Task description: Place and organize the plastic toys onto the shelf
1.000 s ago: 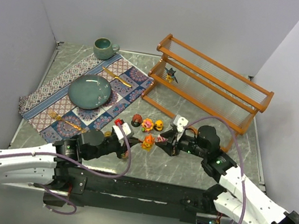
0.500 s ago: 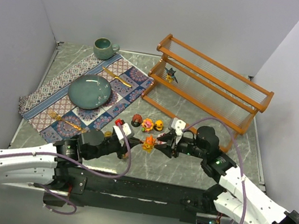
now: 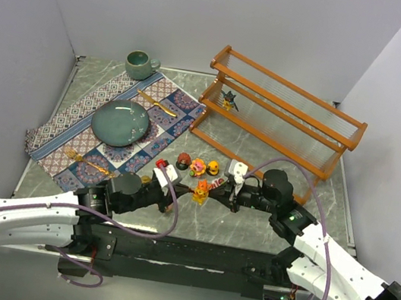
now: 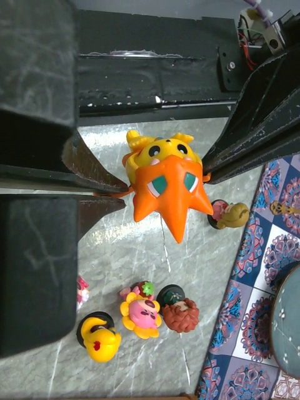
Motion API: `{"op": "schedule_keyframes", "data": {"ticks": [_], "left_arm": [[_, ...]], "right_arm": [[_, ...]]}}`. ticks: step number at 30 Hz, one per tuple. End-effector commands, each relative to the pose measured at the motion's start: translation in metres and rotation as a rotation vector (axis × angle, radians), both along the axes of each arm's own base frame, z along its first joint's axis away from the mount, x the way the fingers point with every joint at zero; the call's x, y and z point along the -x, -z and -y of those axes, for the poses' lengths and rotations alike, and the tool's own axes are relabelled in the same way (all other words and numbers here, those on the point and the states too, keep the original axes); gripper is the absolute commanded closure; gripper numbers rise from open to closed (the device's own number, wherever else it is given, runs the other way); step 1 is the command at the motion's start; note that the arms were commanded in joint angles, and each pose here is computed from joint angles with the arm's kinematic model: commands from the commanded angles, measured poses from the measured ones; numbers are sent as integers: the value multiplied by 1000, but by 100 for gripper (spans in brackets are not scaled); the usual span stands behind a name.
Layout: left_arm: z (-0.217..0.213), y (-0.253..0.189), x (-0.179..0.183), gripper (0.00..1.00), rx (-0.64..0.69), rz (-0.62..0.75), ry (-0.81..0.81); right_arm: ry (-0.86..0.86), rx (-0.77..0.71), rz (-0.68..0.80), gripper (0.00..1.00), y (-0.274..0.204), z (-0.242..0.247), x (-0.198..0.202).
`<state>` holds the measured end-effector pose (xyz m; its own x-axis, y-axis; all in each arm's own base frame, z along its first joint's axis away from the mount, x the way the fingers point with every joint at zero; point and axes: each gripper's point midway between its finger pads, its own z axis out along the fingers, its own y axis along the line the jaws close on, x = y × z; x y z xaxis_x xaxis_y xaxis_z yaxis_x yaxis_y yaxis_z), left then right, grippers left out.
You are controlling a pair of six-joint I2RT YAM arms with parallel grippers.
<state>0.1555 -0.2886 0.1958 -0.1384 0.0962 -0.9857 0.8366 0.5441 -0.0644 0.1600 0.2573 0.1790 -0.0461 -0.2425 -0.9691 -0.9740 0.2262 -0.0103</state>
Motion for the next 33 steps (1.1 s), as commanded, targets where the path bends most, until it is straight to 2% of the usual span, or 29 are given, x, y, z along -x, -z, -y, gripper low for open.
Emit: {"op": "schedule_keyframes", "data": {"ticks": [1,2,5,6,9,13,14,15,17,19,28,33], "left_arm": [[-1,-38,-9,83,104,37,-52],[-1,-41,-10,80,109,37,-61],[-9,-48,-18,49,112,26,-127],[-11,-51,-20,35,122,16,-148],[-24,-67,-27,25,158,-10,-234],[-52,-83,-36,19,179,-76,-390],[-64,-98,-42,18,208,-81,-460],[-74,-89,-41,13,174,-124,-508],[-87,-102,-42,10,180,-145,-562],[-104,-96,-40,7,133,-175,-624],[-139,-128,-34,1,216,-118,-653],[-115,-118,-43,1,152,-136,-602]], "right_arm": [[11,-51,83,100,-30,-3,-5],[32,-50,91,100,-32,-2,-8],[98,-32,120,100,-34,3,-18],[110,-31,134,100,-39,3,-20],[196,7,158,100,-43,10,-34],[305,62,210,100,-47,20,-52],[331,74,226,100,-48,22,-57],[340,88,264,100,-53,22,-60],[447,148,296,100,-58,33,-79],[537,250,328,100,-52,47,-97],[739,528,519,100,-70,80,-148],[819,582,583,100,-88,101,-172]]}}
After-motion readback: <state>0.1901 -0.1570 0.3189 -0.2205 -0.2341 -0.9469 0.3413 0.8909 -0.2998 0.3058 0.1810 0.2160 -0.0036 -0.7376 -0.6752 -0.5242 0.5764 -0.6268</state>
